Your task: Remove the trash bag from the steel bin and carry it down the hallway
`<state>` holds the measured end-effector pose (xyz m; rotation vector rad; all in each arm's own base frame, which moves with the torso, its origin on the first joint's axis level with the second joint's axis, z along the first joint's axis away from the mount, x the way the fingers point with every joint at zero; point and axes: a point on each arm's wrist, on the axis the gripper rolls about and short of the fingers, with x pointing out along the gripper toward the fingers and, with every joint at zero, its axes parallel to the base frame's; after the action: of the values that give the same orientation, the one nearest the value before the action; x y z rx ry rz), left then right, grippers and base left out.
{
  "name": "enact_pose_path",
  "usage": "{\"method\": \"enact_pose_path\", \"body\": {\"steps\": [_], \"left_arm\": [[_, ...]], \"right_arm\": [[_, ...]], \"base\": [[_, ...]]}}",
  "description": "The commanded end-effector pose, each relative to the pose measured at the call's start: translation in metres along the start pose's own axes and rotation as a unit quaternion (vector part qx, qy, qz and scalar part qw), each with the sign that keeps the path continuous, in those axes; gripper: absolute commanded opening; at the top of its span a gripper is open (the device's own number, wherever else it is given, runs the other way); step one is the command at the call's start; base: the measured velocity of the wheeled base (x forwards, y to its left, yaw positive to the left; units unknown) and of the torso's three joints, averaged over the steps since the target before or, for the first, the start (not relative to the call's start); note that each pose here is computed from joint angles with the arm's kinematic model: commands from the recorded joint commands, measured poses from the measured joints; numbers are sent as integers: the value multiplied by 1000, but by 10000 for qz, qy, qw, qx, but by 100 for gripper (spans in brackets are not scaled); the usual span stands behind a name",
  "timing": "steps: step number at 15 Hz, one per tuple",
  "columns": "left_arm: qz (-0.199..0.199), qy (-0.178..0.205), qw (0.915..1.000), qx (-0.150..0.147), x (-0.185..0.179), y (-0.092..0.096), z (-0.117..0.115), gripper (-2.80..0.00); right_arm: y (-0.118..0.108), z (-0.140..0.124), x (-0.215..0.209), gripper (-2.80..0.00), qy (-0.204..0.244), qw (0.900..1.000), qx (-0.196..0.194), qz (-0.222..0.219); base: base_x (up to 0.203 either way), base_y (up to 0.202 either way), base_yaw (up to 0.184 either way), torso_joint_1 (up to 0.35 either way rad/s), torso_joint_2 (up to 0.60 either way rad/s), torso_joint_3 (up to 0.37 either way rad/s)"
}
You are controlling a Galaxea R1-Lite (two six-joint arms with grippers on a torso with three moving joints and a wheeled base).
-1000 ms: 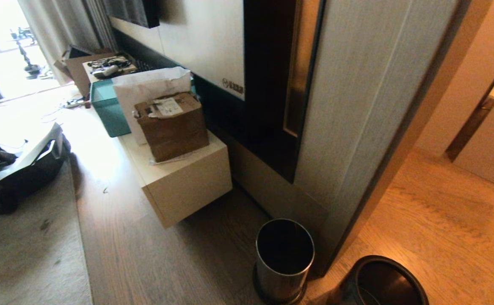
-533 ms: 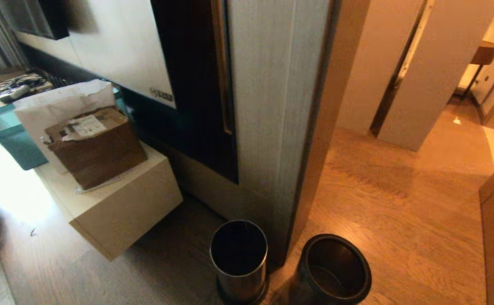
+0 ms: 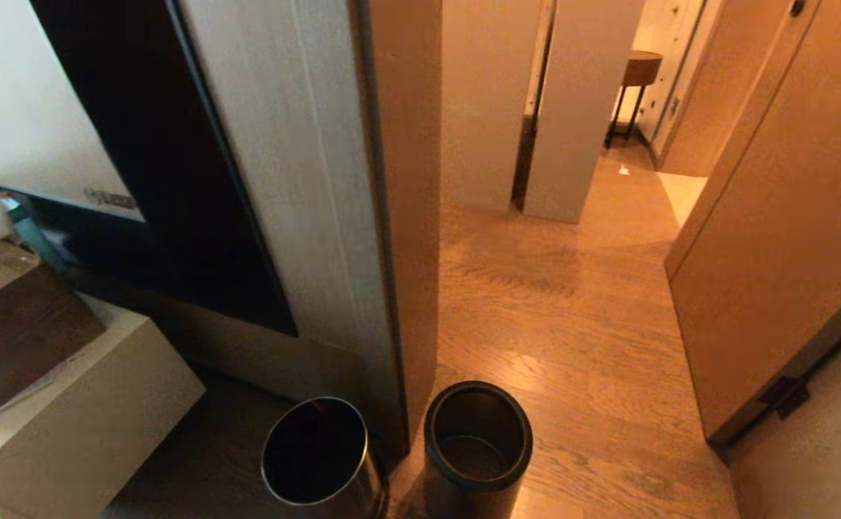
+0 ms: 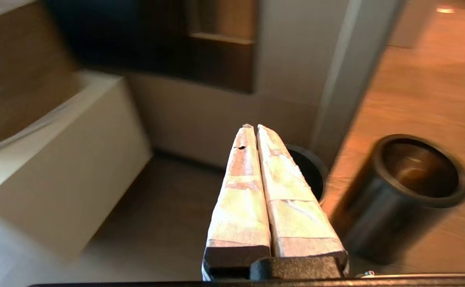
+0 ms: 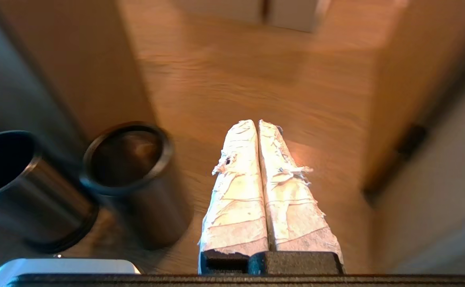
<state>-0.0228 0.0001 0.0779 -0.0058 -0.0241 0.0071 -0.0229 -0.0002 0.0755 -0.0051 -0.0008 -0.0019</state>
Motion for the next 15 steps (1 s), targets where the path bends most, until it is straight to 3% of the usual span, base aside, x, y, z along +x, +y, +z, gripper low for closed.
{"method": "enact_pose_path", "body": {"steps": [1, 10, 15], "left_arm": [[3, 54, 10000, -2, 1, 0, -3, -280], [3, 59, 10000, -2, 1, 0, -3, -280], [3, 59, 10000, -2, 1, 0, -3, -280]], "right_arm": [[0, 0, 0, -280, 4, 10000, -5, 2], [0, 0, 0, -280, 4, 10000, -20, 2], [0, 0, 0, -280, 12, 10000, -60, 22]], "base": [[-1, 9, -169, 1, 5, -2], [-1, 9, -166, 0, 3, 3], [1, 1, -18, 0, 0, 0]]}}
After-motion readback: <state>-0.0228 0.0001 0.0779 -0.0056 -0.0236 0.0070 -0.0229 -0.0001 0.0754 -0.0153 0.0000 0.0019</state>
